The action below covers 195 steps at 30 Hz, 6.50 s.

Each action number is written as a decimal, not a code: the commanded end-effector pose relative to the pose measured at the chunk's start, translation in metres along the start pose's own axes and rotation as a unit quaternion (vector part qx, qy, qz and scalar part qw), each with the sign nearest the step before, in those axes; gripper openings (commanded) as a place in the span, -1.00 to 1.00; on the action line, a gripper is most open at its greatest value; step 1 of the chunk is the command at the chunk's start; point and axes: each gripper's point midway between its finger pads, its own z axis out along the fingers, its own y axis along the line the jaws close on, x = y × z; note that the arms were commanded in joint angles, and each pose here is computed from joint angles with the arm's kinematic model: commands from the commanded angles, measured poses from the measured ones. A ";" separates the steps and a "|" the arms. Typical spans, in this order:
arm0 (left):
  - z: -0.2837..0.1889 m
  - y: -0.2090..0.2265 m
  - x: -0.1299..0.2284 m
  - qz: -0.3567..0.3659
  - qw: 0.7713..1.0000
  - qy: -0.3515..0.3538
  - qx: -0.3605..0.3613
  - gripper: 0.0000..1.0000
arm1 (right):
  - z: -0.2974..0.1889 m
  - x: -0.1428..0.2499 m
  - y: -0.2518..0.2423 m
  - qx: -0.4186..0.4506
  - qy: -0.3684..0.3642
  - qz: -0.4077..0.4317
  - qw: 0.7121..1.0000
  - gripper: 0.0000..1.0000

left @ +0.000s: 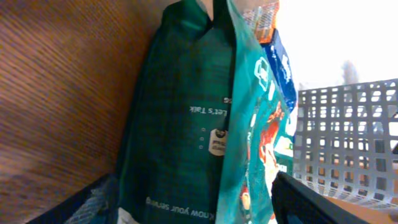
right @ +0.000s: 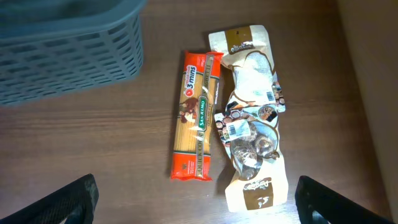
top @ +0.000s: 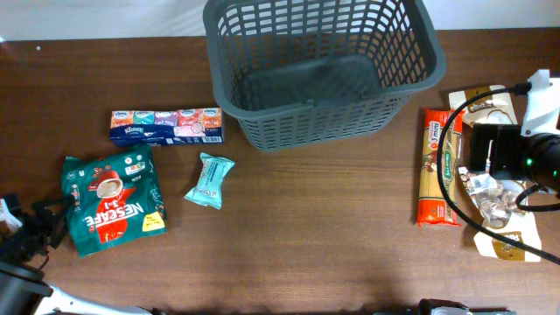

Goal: Pack container

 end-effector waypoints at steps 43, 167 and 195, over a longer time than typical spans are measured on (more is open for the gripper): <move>0.063 0.001 0.024 0.021 0.996 0.082 0.006 -0.97 | -0.006 -0.002 -0.006 0.012 -0.010 0.009 1.000 0.98; 0.001 -0.123 -0.039 0.035 0.876 -0.113 -0.467 0.94 | -0.006 -0.002 -0.006 0.012 -0.010 0.009 1.000 0.99; 0.048 -0.061 -0.049 -0.019 0.869 -0.097 -0.485 0.99 | -0.006 -0.002 -0.006 0.012 -0.010 0.009 1.000 0.98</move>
